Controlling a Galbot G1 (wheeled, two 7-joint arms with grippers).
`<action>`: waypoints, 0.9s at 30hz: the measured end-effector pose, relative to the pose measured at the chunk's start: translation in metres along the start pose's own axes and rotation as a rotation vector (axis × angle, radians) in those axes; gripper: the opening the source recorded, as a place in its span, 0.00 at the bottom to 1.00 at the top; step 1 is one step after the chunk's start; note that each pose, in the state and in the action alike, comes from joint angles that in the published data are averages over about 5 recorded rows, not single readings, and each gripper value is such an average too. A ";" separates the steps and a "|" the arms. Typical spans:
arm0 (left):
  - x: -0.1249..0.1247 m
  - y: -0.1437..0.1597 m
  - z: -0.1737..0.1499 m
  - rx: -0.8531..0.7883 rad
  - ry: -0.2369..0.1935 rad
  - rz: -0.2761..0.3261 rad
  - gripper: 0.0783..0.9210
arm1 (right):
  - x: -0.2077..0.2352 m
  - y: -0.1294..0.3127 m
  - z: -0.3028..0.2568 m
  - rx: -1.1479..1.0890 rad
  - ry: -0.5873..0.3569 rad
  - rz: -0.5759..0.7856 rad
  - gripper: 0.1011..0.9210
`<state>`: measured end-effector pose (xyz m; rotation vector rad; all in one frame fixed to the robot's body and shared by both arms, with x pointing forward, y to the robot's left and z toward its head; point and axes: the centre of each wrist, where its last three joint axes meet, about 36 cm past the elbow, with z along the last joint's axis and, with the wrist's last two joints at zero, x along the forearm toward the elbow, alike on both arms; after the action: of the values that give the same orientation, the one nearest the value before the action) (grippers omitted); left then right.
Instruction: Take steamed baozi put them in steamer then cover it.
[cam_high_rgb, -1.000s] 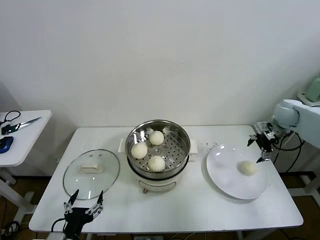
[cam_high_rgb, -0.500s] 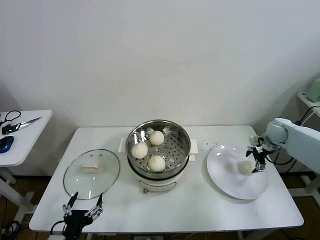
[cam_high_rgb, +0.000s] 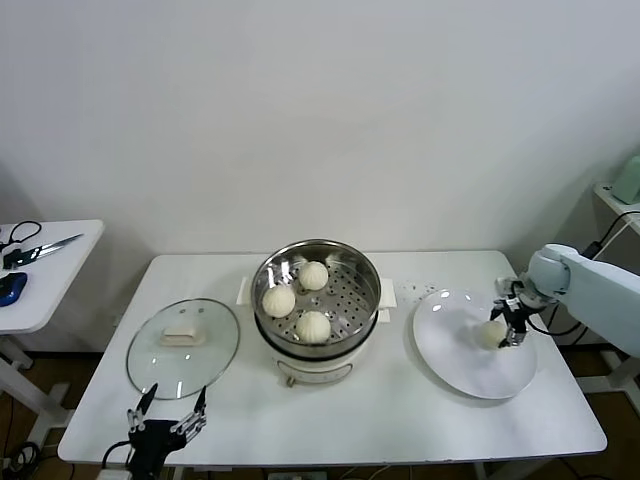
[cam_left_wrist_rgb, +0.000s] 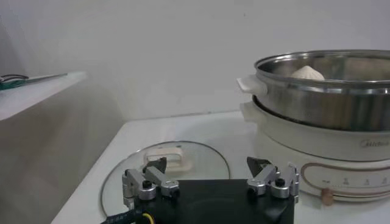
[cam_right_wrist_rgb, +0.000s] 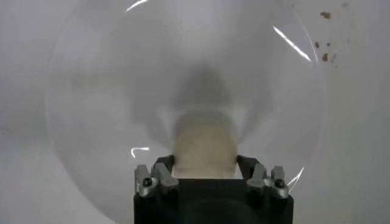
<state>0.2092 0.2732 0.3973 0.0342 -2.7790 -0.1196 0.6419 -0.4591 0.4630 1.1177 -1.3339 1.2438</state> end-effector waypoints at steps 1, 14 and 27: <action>0.000 0.000 0.000 0.000 0.000 0.000 0.88 | 0.001 0.000 0.000 -0.003 -0.001 -0.001 0.67; 0.000 0.000 -0.005 -0.006 -0.008 0.007 0.88 | 0.101 -0.029 -0.040 0.024 -0.095 0.055 0.64; -0.005 0.003 -0.009 -0.014 -0.015 0.016 0.88 | 0.274 -0.035 -0.201 0.200 -0.285 0.149 0.64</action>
<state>0.2167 0.2756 0.4045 0.0077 -2.7923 -0.1362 0.6556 -0.2636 0.7425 1.3983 -1.5536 1.3884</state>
